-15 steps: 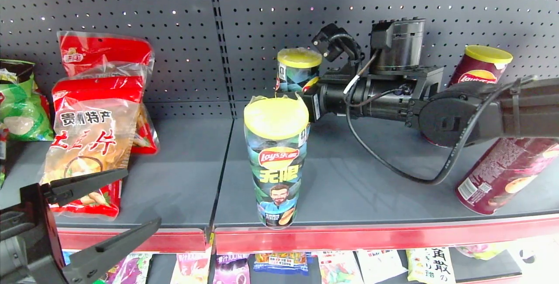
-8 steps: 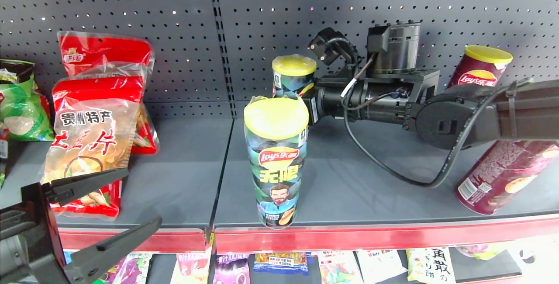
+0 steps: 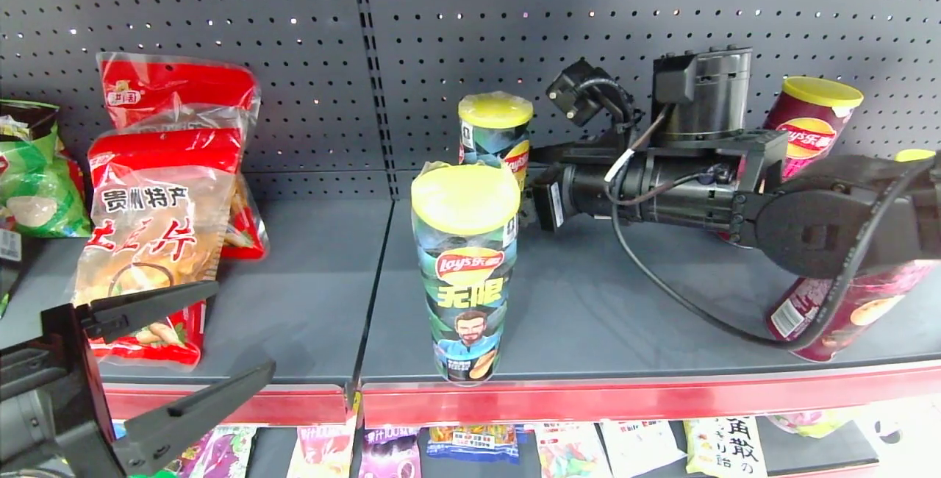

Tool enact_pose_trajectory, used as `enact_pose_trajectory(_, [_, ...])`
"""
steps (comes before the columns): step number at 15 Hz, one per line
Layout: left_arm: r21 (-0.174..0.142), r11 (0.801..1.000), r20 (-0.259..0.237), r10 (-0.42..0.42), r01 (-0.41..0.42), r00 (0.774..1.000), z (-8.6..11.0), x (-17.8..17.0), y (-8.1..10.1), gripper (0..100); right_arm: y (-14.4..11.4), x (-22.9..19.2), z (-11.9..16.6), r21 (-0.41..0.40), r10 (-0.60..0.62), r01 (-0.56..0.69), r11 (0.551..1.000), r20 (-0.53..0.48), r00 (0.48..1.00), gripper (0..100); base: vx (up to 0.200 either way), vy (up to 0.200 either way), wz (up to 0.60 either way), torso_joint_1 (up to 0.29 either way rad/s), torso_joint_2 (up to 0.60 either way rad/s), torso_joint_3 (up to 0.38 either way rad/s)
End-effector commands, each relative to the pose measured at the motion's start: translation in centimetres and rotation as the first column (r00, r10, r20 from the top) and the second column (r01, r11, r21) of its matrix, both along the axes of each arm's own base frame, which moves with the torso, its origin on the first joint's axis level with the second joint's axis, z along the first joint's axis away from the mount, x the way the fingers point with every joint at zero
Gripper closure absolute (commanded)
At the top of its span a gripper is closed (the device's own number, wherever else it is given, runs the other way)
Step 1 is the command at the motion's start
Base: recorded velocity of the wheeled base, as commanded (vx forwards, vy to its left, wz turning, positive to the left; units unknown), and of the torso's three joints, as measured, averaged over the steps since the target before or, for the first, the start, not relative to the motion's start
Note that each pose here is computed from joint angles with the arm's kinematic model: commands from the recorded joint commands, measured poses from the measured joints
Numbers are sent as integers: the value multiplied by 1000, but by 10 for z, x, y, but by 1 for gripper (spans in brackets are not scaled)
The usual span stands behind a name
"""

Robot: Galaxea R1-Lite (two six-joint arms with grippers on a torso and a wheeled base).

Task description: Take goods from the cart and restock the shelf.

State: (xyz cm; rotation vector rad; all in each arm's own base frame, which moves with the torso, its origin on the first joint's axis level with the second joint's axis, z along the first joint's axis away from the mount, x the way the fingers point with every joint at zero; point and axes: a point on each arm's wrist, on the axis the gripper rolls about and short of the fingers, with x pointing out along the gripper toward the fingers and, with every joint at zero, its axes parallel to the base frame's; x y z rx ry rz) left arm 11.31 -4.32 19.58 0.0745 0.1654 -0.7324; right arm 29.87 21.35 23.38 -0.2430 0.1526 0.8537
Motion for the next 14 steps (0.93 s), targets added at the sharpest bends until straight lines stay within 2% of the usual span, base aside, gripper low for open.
enact_pose_trajectory(1, [3, 1000, -7, 0, 0, 1000, 2, 6, -2, 0, -20, -17, 8, 1, -35, 35, 999, 9, 999, 0, 0, 0, 0, 0, 0, 0])
enact_pose_trajectory(6, [25, 1000, -32, 2, -1, 999, 4, 26, -7, 0, -50, -59, 6, -21, -85, 85, 996, -6, 996, 0, 0, 0, 0, 0, 0, 0])
enact_pose_trajectory(8, [64, 998, -56, -4, 8, 998, -4, 35, -10, 0, -64, -80, 0, -31, -82, 81, 996, -17, 997, 0, 0, 0, 0, 0, 0, 0])
enact_pose_trajectory(9, [120, 992, -49, -21, 27, 999, -9, 43, -13, 0, -74, -97, -5, -38, -77, 76, 996, -25, 997, 0, 0, 0, 0, 0, 0, 0])
enact_pose_trajectory(10, [161, 986, -53, -34, 42, 998, -14, 54, -16, 0, -85, -118, -10, -43, -65, 63, 997, -30, 997, 0, 0, 0, 0, 0, 0, 0])
enact_pose_trajectory(11, [177, 983, -57, -40, 50, 998, -15, 63, -19, 0, -93, -135, -16, -46, -49, 48, 998, -34, 998, 0, 0, 0, 0, 0, 0, 0])
enact_pose_trajectory(14, [188, 977, -80, -90, 104, 993, -16, 81, -35, 0, -118, -173, -32, -43, -38, 37, 998, -28, 999, 0, 0, 0, 0, 0, 0, 0])
